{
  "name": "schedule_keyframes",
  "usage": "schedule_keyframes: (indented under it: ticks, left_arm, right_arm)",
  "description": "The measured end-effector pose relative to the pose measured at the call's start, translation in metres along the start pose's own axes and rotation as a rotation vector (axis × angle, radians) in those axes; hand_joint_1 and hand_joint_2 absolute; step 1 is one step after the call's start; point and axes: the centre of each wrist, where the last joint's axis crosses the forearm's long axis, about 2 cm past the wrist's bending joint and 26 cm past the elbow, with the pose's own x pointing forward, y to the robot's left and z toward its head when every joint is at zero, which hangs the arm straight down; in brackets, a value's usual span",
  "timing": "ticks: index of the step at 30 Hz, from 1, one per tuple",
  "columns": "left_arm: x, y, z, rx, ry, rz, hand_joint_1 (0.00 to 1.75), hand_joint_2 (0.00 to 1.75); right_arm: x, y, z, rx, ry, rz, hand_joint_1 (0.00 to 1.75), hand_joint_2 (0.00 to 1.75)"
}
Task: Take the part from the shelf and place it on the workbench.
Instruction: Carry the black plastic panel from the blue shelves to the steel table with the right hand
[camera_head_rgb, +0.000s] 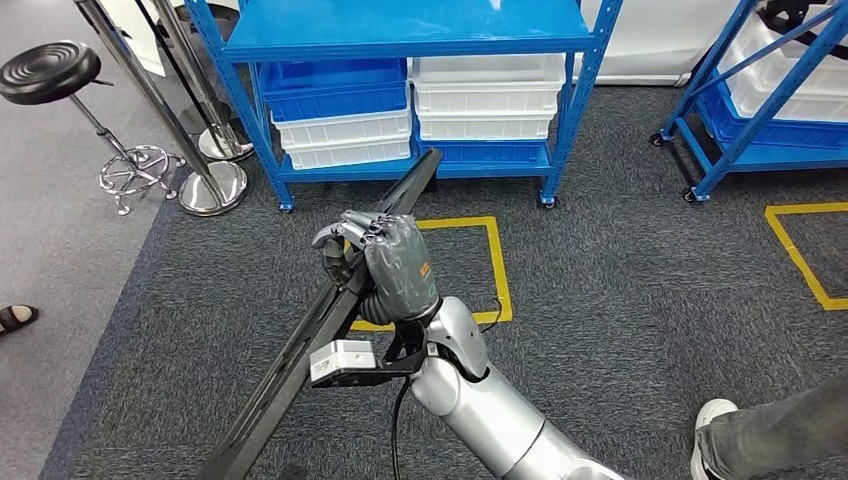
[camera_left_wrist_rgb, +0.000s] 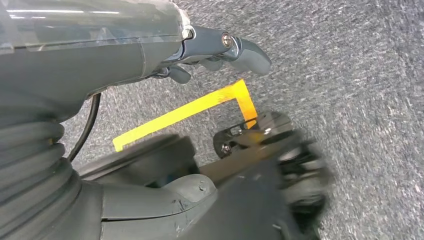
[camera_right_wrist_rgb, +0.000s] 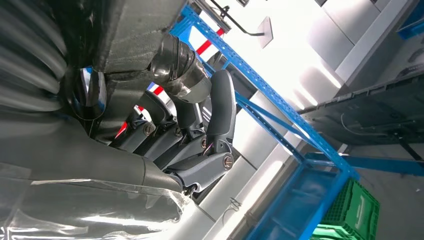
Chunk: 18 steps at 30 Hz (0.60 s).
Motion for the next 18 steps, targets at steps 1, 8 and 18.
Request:
schedule_keyframes:
  ticks: [1,8,18]
  left_arm:
    - [0.0004,0.0002,-0.0002,0.001,-0.002,-0.001,0.00,1.75]
    - [0.0005,-0.0010,-0.0001,0.001,-0.016,0.000,0.00,1.75]
    - [-0.0004,-0.0026,0.0005,-0.001,-0.018,0.003,0.00,1.75]
  right_arm:
    - [-0.0001,-0.0003,-0.0005,0.000,-0.001,0.001,1.75,1.75]
    - [-0.0010,-0.0013,-0.0017,0.007,-0.003,0.003,1.75,1.75]
    - [-0.0034,-0.0009,0.0006,0.020,0.004,0.008,1.75,1.75]
